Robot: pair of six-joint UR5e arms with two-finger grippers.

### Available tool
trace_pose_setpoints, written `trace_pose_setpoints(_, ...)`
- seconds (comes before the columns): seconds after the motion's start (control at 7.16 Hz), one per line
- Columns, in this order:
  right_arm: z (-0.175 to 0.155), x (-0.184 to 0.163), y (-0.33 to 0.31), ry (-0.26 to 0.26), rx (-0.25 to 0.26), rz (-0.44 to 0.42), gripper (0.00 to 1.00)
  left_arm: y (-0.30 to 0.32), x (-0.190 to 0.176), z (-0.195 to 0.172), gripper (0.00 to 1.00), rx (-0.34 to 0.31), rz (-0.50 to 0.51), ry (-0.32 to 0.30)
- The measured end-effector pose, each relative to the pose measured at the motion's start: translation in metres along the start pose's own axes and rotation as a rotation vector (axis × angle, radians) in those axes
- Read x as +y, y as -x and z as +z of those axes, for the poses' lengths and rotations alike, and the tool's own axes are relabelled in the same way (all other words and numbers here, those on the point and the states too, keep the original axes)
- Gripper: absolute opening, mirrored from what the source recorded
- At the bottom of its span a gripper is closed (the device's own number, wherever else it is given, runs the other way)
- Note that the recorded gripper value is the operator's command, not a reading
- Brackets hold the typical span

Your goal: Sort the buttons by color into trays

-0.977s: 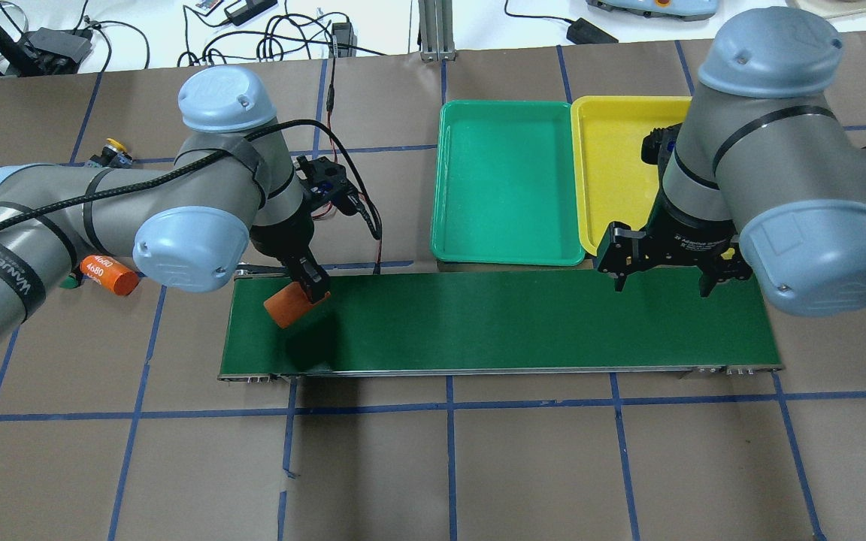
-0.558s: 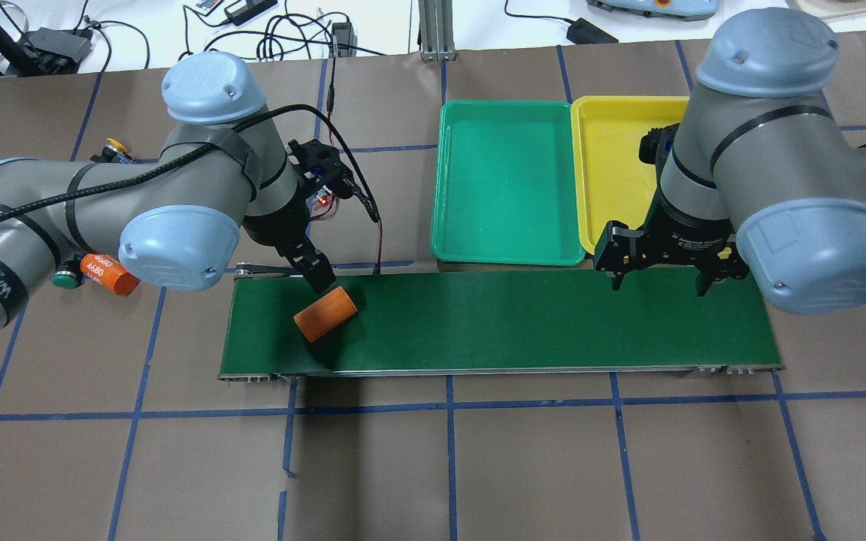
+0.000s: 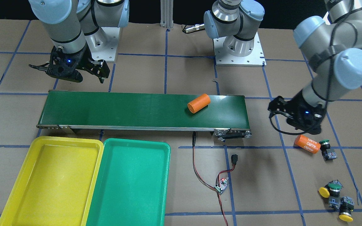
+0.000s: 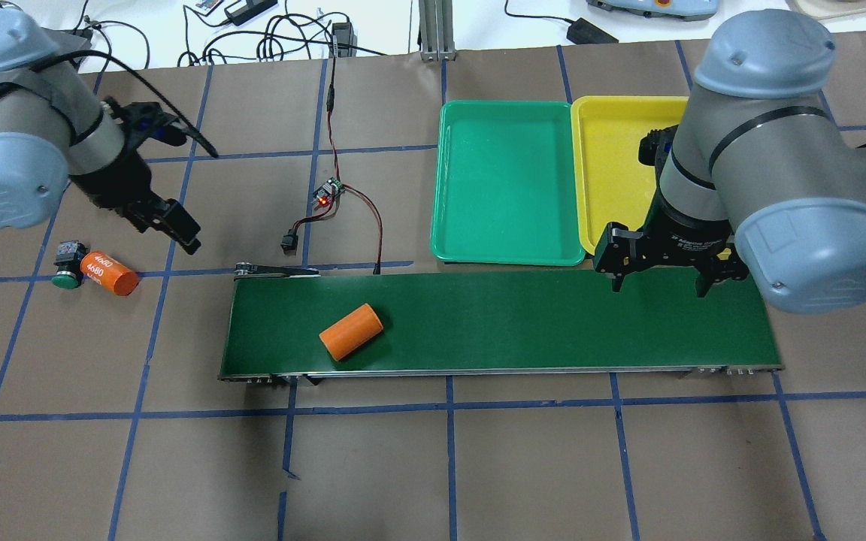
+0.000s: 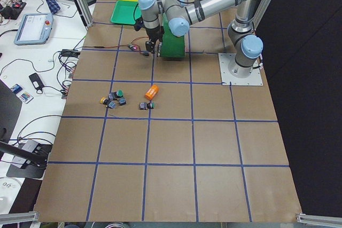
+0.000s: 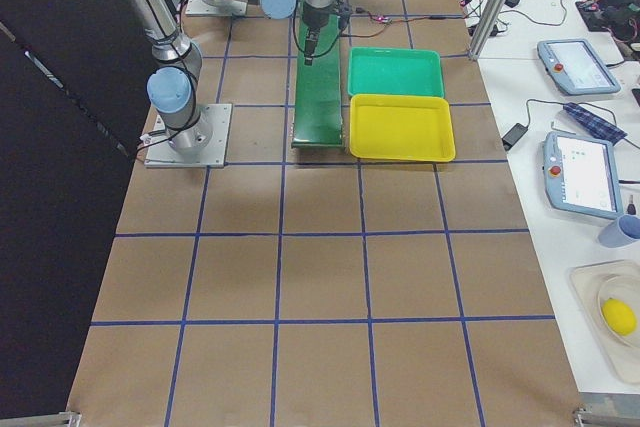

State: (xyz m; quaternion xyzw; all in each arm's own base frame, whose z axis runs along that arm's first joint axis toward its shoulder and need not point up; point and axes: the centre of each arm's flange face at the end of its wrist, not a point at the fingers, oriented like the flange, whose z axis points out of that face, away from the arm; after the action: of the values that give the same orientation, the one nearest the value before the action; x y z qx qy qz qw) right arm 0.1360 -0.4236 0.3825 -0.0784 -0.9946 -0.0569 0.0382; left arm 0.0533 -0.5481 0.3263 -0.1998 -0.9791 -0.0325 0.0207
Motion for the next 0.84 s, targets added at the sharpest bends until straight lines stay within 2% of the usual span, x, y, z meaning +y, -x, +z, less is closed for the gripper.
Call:
trace_pose_setpoints(0.28,0.0,0.002,-0.001,0.003,0.007,0.001,1.0,0.082,0.014,0.016,1.0,-0.017,-0.201,-0.03)
trace_pose_setpoints(0.42,0.003,0.002,-0.001,0.008,0.007,0.0,1.0,0.105,0.014,0.029,1.0,-0.027,-0.337,-0.043)
trace_pose_setpoints(0.56,0.005,0.001,0.0,0.01,0.002,0.001,1.0,0.119,0.01,0.042,1.0,-0.037,-0.471,-0.055)
trace_pose_setpoints(0.84,0.006,0.001,0.0,0.009,0.003,0.003,1.0,0.131,0.011,0.071,1.0,-0.021,-0.634,-0.035)
